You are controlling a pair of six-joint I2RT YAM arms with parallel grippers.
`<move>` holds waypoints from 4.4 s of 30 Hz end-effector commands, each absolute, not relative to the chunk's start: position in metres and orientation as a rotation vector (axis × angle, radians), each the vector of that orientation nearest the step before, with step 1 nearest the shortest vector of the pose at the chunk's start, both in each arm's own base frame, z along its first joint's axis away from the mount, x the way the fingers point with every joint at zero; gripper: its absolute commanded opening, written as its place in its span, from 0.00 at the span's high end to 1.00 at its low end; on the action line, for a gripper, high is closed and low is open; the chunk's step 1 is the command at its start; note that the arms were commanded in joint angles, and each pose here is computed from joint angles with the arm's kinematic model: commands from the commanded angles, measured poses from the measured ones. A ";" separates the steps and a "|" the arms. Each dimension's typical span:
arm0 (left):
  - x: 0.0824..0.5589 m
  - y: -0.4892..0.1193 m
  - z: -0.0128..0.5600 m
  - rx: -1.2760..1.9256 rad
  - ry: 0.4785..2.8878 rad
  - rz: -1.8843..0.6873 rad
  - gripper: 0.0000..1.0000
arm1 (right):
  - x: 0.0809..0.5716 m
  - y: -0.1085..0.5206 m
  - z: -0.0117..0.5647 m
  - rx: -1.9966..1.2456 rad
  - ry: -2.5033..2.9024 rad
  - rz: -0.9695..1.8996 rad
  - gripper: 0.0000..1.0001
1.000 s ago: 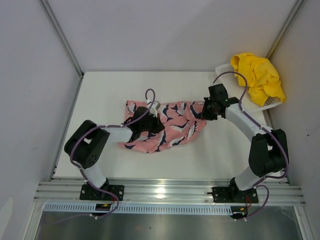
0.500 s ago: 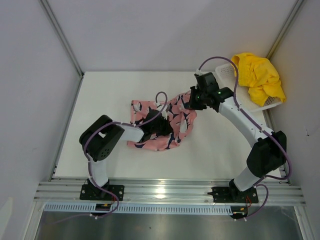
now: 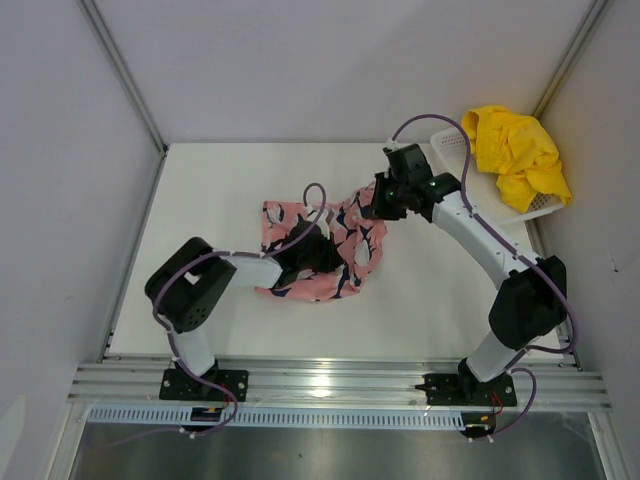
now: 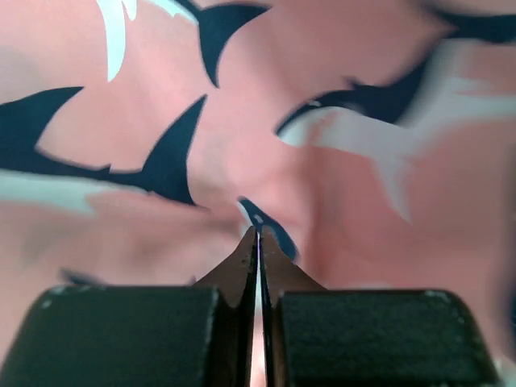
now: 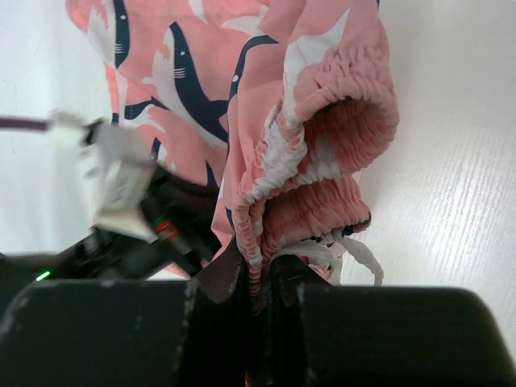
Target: Fold and stack the shorts
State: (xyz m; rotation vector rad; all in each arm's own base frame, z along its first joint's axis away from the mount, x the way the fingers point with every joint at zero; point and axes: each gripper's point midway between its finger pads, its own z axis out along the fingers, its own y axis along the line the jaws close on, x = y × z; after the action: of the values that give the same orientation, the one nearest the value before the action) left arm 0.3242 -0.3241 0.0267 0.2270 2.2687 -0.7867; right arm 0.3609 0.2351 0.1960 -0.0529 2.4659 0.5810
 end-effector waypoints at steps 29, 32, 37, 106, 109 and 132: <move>0.265 -0.179 -0.006 -0.075 2.391 -0.650 1.00 | 0.381 0.294 0.227 -0.090 2.424 0.670 0.96; 0.259 -0.183 -0.012 -0.066 2.404 -0.648 1.00 | 0.378 0.315 0.219 -0.106 2.438 0.686 0.96; 0.256 -0.186 -0.015 -0.064 2.406 -0.665 1.00 | 0.374 0.349 0.204 -0.103 2.436 0.700 0.96; 0.329 -0.150 0.121 -0.204 2.123 -0.735 1.00 | 0.289 0.454 0.087 -0.342 2.291 1.219 0.96; 0.329 -0.153 0.109 -0.197 2.142 -0.744 1.00 | 0.293 0.438 0.104 -0.327 2.255 1.221 0.94; 0.332 -0.142 0.021 -0.235 2.318 -0.652 1.00 | 0.354 0.349 0.023 -0.054 2.430 1.135 0.84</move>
State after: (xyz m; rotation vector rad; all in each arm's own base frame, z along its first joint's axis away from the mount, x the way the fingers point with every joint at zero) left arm 0.3238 -0.1533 0.0247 -0.2347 2.3432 -0.7004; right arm 0.3567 0.3459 0.0373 -0.0742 2.4207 1.0624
